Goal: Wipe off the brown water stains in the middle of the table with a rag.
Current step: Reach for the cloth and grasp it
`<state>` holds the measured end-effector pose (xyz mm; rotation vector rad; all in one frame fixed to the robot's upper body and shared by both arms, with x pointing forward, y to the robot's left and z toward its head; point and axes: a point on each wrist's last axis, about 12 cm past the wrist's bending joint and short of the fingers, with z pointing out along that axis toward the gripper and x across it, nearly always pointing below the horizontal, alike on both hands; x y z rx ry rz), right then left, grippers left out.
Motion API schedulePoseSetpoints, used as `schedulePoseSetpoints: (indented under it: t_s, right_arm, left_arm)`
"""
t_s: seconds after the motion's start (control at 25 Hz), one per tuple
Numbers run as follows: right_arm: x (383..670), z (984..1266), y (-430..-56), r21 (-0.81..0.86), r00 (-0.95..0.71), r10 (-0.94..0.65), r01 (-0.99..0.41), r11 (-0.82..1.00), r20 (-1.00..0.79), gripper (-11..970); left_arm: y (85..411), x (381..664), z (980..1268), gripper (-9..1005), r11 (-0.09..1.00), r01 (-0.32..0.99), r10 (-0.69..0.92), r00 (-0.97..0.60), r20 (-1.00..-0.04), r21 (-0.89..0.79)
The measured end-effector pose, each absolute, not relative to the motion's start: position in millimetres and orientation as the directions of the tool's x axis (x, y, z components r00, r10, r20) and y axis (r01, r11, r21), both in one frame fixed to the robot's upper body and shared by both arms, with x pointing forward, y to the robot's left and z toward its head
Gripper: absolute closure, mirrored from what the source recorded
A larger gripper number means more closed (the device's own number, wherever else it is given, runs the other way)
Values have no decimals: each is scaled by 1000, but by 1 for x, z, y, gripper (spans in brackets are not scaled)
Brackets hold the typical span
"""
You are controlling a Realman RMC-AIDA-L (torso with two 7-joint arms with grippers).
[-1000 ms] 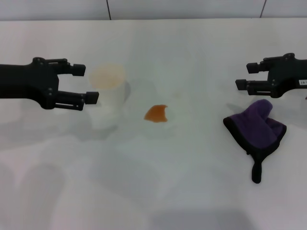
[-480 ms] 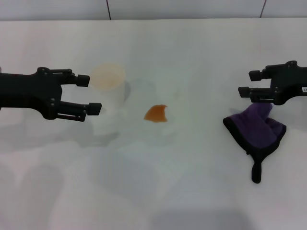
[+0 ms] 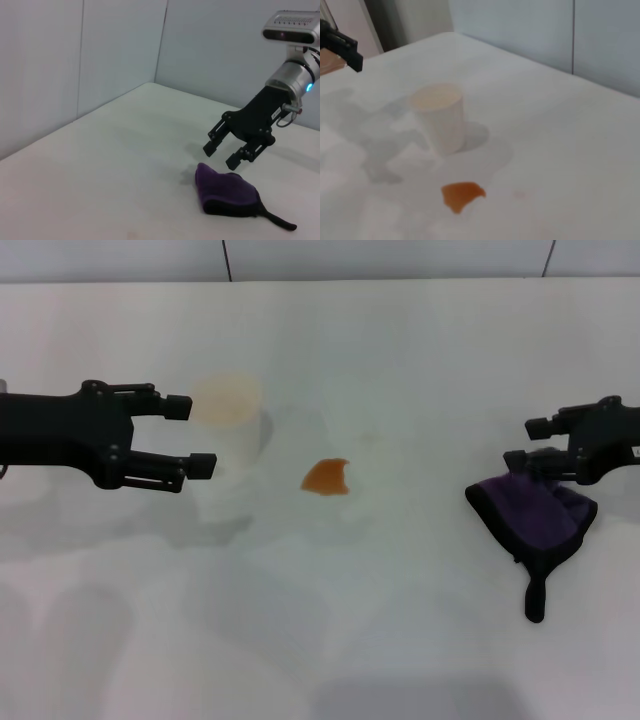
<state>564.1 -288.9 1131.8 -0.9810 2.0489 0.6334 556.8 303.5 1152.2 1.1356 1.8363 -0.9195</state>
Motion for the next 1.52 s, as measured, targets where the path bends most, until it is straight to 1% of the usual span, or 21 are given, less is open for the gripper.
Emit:
schedulePoseSetpoints:
  t_s: [0.16, 0.2, 0.32, 0.64, 1.04, 1.52]
  right_arm:
    - [563, 1131, -293, 117, -450, -436, -788, 604, -780, 399]
    - [564, 1132, -295, 116, -481, -457, -773, 624, -748, 399]
    - [563, 1134, -296, 108, -506, -484, -763, 638, -714, 399]
    - [563, 1143, -288, 138, -555, -512, -755, 641, -656, 400]
    - [565, 1140, -261, 160, -556, -559, -782, 603, -615, 400]
    - [571, 1145, -266, 124, -550, -555, -771, 624, -625, 399]
  left_arm:
    - [303, 557, 1152, 121, 340, 924, 362, -301, -882, -176]
    - [303, 557, 1152, 121, 340, 924, 361, -300, -883, -175]
    - [302, 557, 1152, 121, 337, 925, 360, -299, -884, -176]
    - [300, 559, 1154, 121, 335, 927, 342, -288, -895, -170]
    - [300, 560, 1155, 121, 336, 927, 342, -287, -895, -169]
    - [301, 559, 1154, 122, 336, 927, 342, -287, -895, -168]
